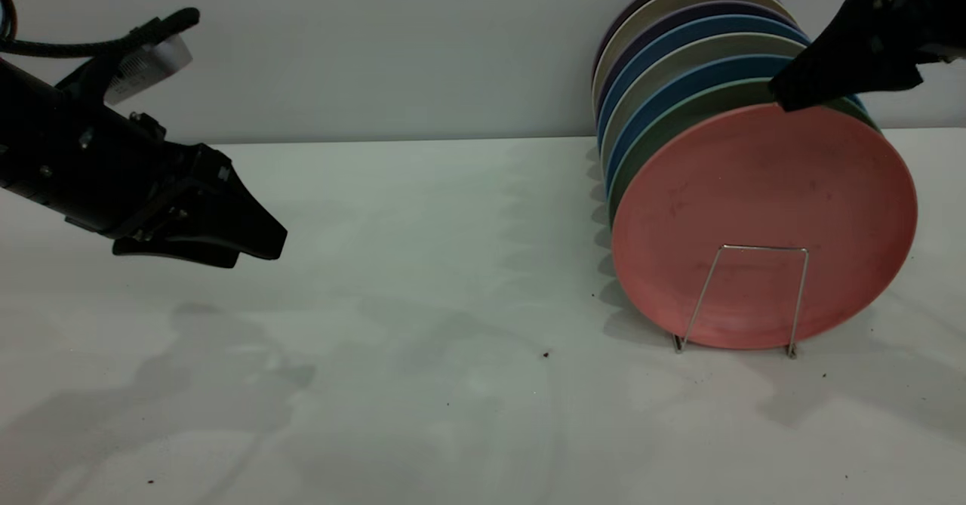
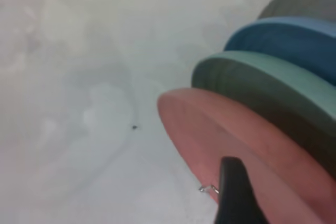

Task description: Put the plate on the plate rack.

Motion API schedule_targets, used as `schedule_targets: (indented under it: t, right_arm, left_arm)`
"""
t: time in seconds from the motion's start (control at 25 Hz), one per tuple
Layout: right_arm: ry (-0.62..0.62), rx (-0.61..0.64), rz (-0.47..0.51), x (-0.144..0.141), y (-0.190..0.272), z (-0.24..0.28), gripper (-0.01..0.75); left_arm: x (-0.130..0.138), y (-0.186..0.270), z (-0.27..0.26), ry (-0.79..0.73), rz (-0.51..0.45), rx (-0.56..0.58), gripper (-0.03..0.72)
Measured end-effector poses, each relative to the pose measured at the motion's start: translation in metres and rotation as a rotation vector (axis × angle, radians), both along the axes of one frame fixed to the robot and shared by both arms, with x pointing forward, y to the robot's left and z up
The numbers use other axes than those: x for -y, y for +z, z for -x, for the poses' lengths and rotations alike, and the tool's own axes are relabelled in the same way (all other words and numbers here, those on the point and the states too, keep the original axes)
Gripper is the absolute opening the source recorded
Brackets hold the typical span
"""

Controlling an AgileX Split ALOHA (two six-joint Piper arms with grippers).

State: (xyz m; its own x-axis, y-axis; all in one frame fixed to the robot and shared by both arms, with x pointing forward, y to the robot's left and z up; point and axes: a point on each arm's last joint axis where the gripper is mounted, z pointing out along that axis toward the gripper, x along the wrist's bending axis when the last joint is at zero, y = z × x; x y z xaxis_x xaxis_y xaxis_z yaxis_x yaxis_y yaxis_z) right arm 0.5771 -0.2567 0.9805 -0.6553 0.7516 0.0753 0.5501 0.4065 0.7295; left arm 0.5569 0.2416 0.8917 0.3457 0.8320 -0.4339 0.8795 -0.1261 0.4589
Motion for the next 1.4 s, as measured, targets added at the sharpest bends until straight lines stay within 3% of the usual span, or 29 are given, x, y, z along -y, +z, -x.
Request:
schedule_targets:
  t: [0.24, 0.4, 0.52, 0.68, 0.84, 1.04, 1.4]
  right_arm:
    - [-0.328, -0.195, -0.212, 0.039, 0.000, 0.000, 0.473]
    - [-0.426, -0.335, -0.295, 0.059, -0.002, 0.008, 0.473]
    - [-0.448, -0.422, -0.248, 0.064, -0.005, 0.016, 0.473]
    - [-0.475, -0.509, -0.094, 0.067, -0.007, 0.028, 0.473]
    - [-0.492, -0.547, 0.071, 0.062, 0.003, 0.040, 0.473]
    - [-0.489, -0.532, 0.172, 0.050, 0.029, 0.058, 0.473]
    - [-0.453, -0.500, 0.162, 0.038, 0.065, 0.114, 0.473]
  left_arm:
    - [-0.004, -0.003, 0.003, 0.028, -0.039, -0.055, 0.516]
    - [-0.020, -0.004, 0.008, 0.091, -0.104, -0.167, 0.516]
    - [-0.038, 0.004, 0.007, 0.139, -0.169, -0.278, 0.516]
    - [-0.063, 0.028, 0.005, 0.182, -0.388, -0.400, 0.516]
    - [-0.081, 0.060, 0.011, 0.262, -0.568, -0.383, 0.516]
    - [-0.079, 0.112, 0.026, 0.311, -0.536, -0.243, 0.516]
    - [-0.070, 0.159, 0.089, 0.318, -0.476, -0.095, 0.516]
